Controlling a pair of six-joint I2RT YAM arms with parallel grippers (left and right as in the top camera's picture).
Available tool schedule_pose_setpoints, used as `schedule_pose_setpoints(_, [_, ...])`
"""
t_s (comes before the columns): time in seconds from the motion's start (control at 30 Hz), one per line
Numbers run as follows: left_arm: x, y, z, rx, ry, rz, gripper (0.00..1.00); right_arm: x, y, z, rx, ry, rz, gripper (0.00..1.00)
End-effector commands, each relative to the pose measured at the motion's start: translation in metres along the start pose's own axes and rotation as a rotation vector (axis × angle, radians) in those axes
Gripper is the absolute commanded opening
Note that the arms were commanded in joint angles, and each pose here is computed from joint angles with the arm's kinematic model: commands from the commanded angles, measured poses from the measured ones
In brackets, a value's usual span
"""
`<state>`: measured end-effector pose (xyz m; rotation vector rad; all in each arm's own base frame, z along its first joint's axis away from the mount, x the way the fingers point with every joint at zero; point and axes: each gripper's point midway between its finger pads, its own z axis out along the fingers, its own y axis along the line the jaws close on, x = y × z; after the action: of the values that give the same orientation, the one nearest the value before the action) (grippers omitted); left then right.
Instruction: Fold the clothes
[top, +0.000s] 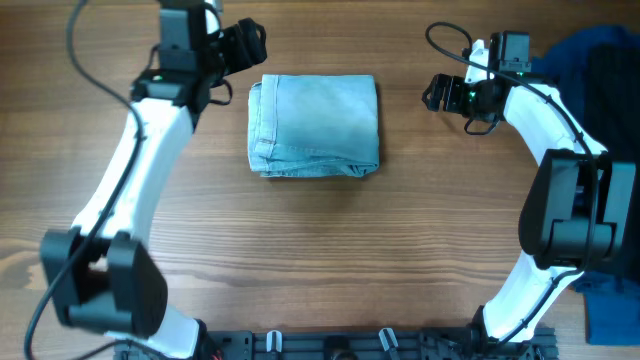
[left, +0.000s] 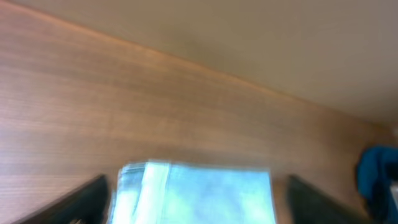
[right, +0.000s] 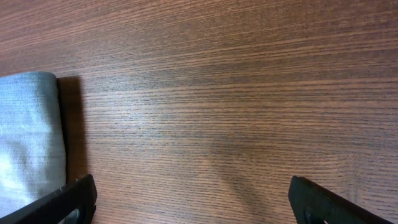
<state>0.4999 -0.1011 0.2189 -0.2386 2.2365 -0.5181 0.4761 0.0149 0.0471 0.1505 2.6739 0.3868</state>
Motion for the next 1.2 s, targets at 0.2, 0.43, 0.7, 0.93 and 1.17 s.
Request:
schedule_pose_setpoints(0.2, [0.098, 0.056, 0.03, -0.157, 0.364, 0.141, 1.0, -0.001, -0.003, 0.0, 0.017, -0.005, 0.0, 1.0])
schedule_pose_setpoints(0.43, [0.14, 0.081, 0.061, -0.183, 0.493, 0.179, 1.0, -0.001, -0.003, 0.0, 0.017, -0.005, 0.0, 1.0])
schedule_pose_setpoints(0.7, [0.172, 0.09, 0.075, -0.189, 0.584, 0.166, 0.99, -0.001, -0.003, 0.0, 0.017, -0.005, 0.0, 1.0])
schedule_pose_setpoints(0.93, [0.189, 0.078, 0.076, -0.178, 0.627, 0.193, 0.99, -0.001, -0.003, 0.0, 0.017, -0.005, 0.0, 1.0])
schedule_pose_setpoints(1.17, [0.202, 0.077, 0.079, -0.197, 0.658, 0.156, 0.99, -0.001, -0.003, 0.0, 0.017, -0.005, 0.0, 1.0])
